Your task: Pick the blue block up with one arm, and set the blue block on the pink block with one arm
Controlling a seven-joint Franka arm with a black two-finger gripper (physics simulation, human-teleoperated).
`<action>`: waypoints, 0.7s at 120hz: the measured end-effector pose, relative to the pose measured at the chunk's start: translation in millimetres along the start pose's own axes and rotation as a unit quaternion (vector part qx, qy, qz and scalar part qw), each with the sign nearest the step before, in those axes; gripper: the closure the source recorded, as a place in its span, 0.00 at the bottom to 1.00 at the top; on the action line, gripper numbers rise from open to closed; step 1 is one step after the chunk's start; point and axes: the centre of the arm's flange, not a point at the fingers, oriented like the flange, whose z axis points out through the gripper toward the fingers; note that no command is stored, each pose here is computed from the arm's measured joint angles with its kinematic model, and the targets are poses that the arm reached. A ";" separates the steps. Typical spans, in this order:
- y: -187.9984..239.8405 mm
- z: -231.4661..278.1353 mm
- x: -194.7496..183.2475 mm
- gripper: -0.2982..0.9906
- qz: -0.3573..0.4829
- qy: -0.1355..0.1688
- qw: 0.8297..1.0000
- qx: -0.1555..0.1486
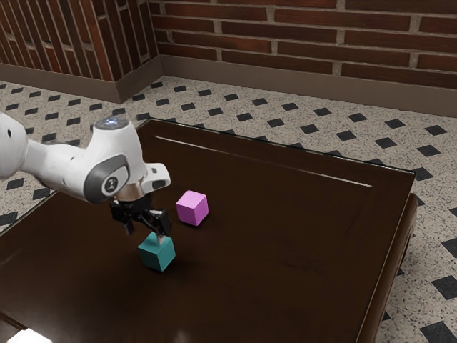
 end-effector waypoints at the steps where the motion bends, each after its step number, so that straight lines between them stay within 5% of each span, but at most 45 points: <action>1: -1.6 1.1 0.5 0.23 -0.002 0.001 1.000 0.000; 37: 7.4 11.0 7.6 0.23 0.004 0.028 1.000 -0.004; 62: 6.8 36.1 7.4 0.25 0.003 0.016 1.000 -0.006; 84: 6.8 47.2 8.9 0.40 0.015 0.017 1.000 -0.007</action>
